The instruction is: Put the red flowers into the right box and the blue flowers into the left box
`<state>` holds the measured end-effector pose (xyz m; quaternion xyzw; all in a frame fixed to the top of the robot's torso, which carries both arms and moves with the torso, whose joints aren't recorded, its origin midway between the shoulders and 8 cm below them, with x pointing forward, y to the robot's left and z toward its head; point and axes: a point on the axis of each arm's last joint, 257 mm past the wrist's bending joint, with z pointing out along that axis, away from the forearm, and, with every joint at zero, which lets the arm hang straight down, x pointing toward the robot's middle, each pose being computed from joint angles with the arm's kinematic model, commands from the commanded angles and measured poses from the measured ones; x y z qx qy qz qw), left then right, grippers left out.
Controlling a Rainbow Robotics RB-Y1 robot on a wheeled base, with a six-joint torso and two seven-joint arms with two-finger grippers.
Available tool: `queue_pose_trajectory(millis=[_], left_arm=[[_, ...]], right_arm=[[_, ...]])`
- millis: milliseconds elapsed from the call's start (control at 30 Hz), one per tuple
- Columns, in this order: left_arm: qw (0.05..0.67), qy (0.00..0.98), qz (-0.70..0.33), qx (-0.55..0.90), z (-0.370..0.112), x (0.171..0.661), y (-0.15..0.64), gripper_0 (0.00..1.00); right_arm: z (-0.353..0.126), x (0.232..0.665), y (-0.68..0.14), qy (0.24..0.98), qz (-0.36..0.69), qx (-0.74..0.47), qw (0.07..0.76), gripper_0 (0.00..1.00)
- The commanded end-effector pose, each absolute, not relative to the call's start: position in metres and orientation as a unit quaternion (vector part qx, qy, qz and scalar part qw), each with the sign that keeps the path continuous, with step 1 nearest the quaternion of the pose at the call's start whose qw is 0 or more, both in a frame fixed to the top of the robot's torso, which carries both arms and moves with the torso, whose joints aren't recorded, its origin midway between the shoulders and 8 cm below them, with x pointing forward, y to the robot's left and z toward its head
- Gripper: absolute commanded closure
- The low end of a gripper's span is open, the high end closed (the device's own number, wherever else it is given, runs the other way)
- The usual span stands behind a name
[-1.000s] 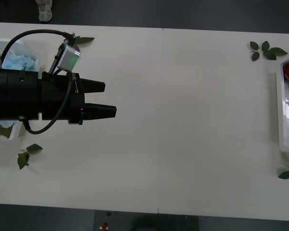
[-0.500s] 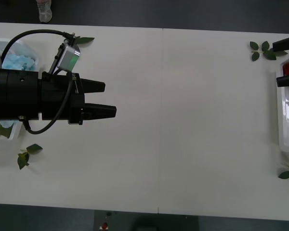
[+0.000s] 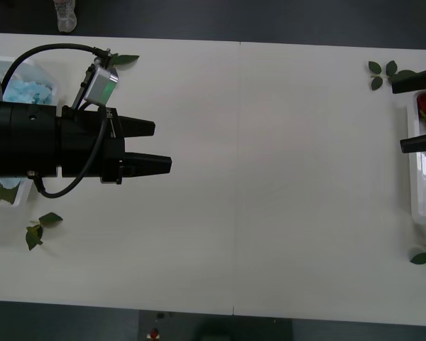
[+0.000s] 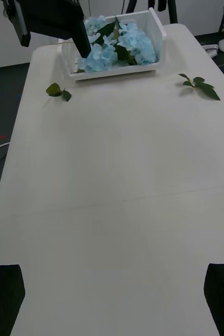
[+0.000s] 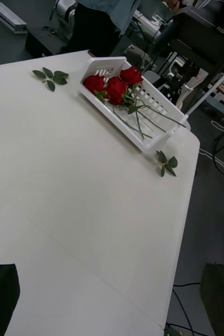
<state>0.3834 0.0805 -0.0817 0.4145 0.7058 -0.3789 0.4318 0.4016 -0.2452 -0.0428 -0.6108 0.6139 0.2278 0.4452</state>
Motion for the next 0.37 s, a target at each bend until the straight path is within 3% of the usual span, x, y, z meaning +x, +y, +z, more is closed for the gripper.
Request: queue_pose_trajectory(millis=[33, 367], left_arm=[[0.437, 0.699, -0.370, 0.429, -0.0816, 0.3779, 0.0794, 0.00], [0.437, 0.699, -0.370, 0.429, -0.0816, 0.3779, 0.0794, 0.00]], right_arm=[[-0.0355, 0.3994, -0.2345, 0.603, 0.225, -0.618, 0.452, 0.00], [-0.0356, 0.3993, -0.2341, 0.602, 0.226, -0.618, 0.453, 0.00]])
